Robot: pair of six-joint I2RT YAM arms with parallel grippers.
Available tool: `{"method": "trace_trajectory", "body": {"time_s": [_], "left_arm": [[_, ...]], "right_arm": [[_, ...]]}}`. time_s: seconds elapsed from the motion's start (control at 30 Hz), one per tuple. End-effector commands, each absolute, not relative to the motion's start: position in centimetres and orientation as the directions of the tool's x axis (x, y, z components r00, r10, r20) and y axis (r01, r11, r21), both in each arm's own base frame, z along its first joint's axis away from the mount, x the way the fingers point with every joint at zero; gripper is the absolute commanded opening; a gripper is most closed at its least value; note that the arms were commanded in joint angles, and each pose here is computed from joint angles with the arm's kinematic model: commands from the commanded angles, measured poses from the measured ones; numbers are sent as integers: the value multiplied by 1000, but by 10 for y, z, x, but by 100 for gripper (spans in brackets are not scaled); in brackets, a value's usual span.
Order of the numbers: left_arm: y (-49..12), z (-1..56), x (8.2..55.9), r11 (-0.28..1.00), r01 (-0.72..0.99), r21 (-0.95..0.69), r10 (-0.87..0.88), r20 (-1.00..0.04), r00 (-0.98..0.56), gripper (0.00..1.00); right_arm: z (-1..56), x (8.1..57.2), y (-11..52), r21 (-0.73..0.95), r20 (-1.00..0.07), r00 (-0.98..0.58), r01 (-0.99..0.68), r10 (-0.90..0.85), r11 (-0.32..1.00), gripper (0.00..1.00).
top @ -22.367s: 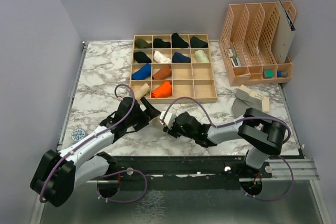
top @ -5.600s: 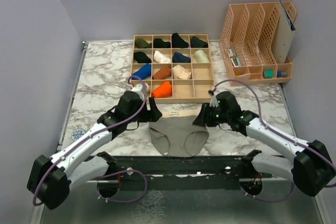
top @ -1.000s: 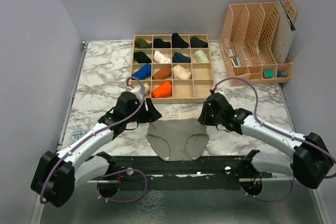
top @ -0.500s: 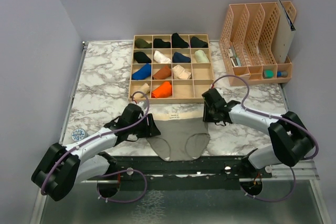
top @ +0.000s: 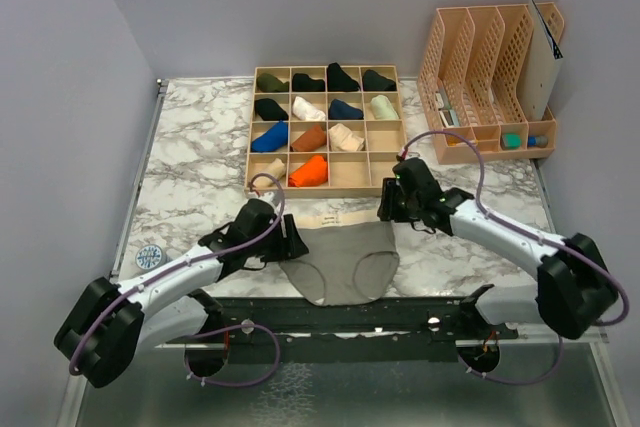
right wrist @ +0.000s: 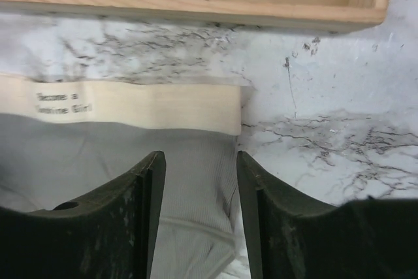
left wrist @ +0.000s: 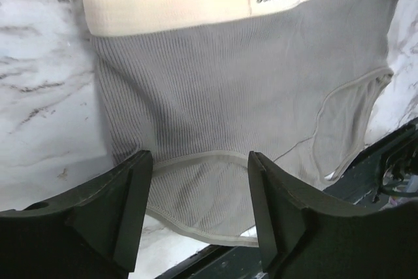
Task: Roll the underwear
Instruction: Fold the underwear at the center of the board.
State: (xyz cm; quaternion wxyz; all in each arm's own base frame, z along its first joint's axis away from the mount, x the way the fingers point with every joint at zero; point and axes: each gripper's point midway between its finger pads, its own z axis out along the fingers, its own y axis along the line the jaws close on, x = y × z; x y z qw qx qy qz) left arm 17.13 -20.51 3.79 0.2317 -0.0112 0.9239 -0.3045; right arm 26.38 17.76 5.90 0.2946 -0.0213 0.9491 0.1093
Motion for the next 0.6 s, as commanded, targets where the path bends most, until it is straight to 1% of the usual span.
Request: {"method": "trace_trajectory", "body": {"time_s": [0.0,0.1,0.27,0.4,0.57], "left_arm": [[-211,71,191,803,139,-579,-206,-489,-848,67],[-214,78,192,797,149,-585,-202,-491,-847,69],[-216,78,189,791,153,-592,-191,-478,-857,72],[-213,77,186,794,147,-589,-192,-474,-859,73],[-207,77,185,804,126,-581,-213,-479,-852,73]], "right_arm": [[81,248,168,215,-581,-814,-121,27,969,54],[65,230,158,220,-529,-847,-67,61,973,55],[37,205,161,304,-449,-885,-19,126,952,55],[23,196,165,332,-411,-903,-23,122,943,55],[14,195,170,346,-389,-914,-24,120,938,55]]}}
